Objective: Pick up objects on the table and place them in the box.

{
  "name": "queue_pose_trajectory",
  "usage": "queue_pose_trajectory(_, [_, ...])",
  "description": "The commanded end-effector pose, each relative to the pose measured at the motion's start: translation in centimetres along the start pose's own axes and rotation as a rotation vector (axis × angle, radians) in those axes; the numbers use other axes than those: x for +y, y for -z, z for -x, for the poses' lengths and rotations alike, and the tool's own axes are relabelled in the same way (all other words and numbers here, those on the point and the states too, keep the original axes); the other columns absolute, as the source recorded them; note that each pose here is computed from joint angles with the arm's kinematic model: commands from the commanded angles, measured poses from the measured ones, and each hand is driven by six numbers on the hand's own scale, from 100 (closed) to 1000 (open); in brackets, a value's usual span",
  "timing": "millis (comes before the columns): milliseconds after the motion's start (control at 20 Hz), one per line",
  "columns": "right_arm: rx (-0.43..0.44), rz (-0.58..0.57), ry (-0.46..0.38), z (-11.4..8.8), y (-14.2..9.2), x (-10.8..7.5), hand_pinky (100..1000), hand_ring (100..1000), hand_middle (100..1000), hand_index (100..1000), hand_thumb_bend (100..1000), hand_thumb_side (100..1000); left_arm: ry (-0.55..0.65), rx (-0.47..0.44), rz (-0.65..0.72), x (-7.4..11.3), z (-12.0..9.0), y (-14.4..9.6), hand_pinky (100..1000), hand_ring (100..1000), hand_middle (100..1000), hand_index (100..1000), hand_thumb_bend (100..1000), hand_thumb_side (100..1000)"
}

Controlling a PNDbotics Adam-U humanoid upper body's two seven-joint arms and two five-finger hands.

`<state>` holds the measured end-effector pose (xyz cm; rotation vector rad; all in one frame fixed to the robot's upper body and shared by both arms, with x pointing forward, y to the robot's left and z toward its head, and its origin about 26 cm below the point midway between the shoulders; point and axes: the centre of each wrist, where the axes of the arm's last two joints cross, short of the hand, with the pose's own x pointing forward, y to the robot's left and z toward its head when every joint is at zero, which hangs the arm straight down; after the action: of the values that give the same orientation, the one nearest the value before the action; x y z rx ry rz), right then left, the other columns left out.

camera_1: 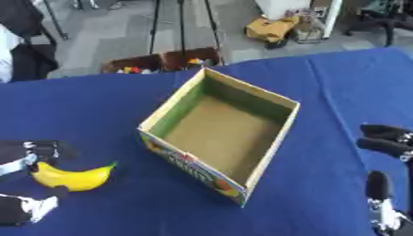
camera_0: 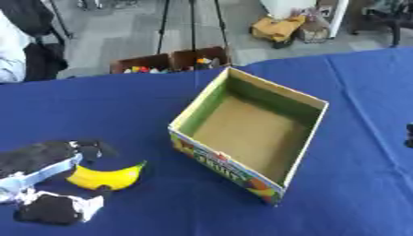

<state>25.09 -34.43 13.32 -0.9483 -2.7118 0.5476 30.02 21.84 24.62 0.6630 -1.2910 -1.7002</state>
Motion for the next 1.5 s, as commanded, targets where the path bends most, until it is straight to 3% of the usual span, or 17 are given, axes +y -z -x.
queue_pose_trajectory(50, [-0.152, 0.153, 0.092, -0.1, 0.6, -0.2, 623, 717, 545, 717, 100, 870, 0.03, 0.031, -0.014, 0.4, 0.0, -0.5, 762, 870, 927, 956, 100, 485])
queue_pose_trajectory(650, [-0.155, 0.153, 0.1, -0.2, 0.8, 0.1, 622, 715, 539, 713, 100, 874, 0.032, 0.106, 0.018, -0.2, 1.4, 0.6, 773, 887, 939, 976, 100, 478])
queue_pose_trajectory(950, [-0.154, 0.154, 0.101, -0.2, 0.8, 0.2, 621, 715, 537, 712, 100, 875, 0.009, 0.14, 0.025, -0.7, 2.5, 1.7, 771, 883, 908, 938, 100, 490])
queue_pose_trajectory(1300, [-0.149, 0.155, 0.103, -0.3, 0.8, 0.4, 620, 714, 534, 710, 100, 878, 0.01, 0.132, 0.046, -1.1, 3.3, 2.7, 774, 885, 907, 901, 100, 475])
queue_pose_trajectory(1500, [-0.149, 0.154, 0.104, -0.3, 0.8, 0.5, 620, 715, 533, 709, 100, 879, 0.013, 0.128, 0.065, -1.4, 3.6, 3.3, 778, 888, 904, 939, 100, 471])
